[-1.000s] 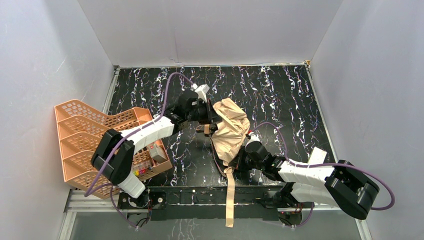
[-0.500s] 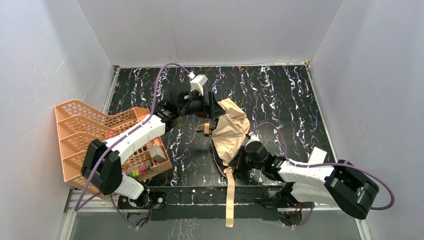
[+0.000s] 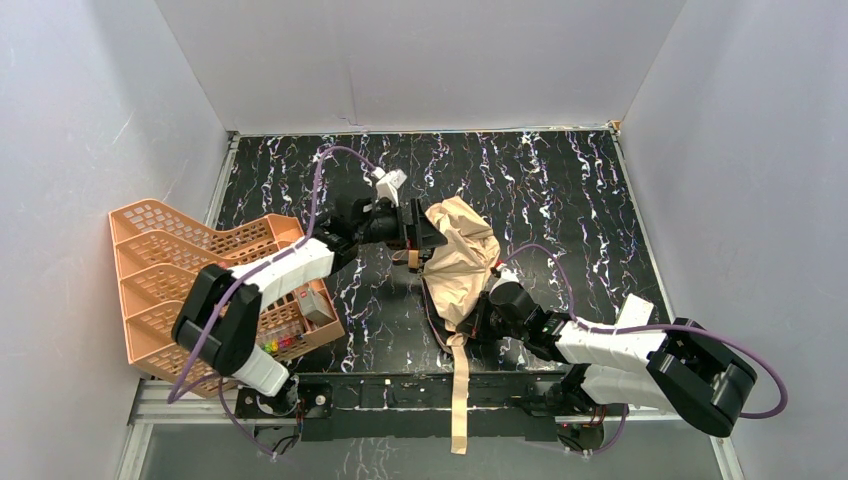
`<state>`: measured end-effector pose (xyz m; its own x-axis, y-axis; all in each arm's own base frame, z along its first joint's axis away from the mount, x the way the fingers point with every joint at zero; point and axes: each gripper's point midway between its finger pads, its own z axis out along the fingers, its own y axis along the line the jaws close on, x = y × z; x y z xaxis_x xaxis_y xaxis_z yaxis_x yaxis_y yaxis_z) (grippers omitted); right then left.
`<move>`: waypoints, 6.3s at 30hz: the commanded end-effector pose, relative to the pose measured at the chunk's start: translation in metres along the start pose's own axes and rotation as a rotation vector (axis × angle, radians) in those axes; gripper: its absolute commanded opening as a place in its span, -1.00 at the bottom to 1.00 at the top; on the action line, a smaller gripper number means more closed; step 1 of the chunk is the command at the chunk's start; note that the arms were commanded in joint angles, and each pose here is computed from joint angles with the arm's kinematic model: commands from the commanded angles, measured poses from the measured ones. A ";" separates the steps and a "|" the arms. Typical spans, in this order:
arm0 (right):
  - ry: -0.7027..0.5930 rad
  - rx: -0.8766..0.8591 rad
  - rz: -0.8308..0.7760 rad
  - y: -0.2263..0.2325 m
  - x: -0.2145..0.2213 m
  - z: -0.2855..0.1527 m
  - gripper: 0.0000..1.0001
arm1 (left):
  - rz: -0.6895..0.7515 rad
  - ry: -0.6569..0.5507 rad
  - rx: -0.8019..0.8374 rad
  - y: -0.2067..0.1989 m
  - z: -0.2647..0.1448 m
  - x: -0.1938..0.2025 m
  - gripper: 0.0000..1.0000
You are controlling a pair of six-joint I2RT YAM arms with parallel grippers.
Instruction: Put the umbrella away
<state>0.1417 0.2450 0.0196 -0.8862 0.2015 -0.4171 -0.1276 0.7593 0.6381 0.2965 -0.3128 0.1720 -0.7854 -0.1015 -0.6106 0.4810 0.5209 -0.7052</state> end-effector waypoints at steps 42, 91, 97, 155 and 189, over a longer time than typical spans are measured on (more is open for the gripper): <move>0.030 0.060 -0.021 -0.018 0.010 0.000 -1.00 | 0.063 -0.185 0.330 -0.099 -0.024 -0.105 -0.33; 0.023 0.067 -0.010 -0.024 0.012 -0.002 -1.00 | -0.004 -0.124 0.257 -0.076 0.003 -0.076 -1.00; 0.037 0.063 -0.017 -0.021 0.013 0.001 -1.00 | 0.066 -0.157 0.328 -0.110 -0.023 -0.087 -1.00; -0.299 -0.342 -0.259 0.136 -0.098 -0.087 -0.88 | -0.025 0.262 0.071 -0.027 -0.010 0.229 0.17; -0.036 0.006 -0.027 -0.016 -0.008 0.015 -0.93 | -0.002 0.205 0.024 -0.030 -0.015 0.219 0.37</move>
<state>0.1582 0.2530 0.0206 -0.8688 0.1961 -0.4546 -0.1711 0.7427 0.6474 0.0946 -0.3400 0.0441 -0.8765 0.1170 -0.4670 0.4597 0.4915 -0.7397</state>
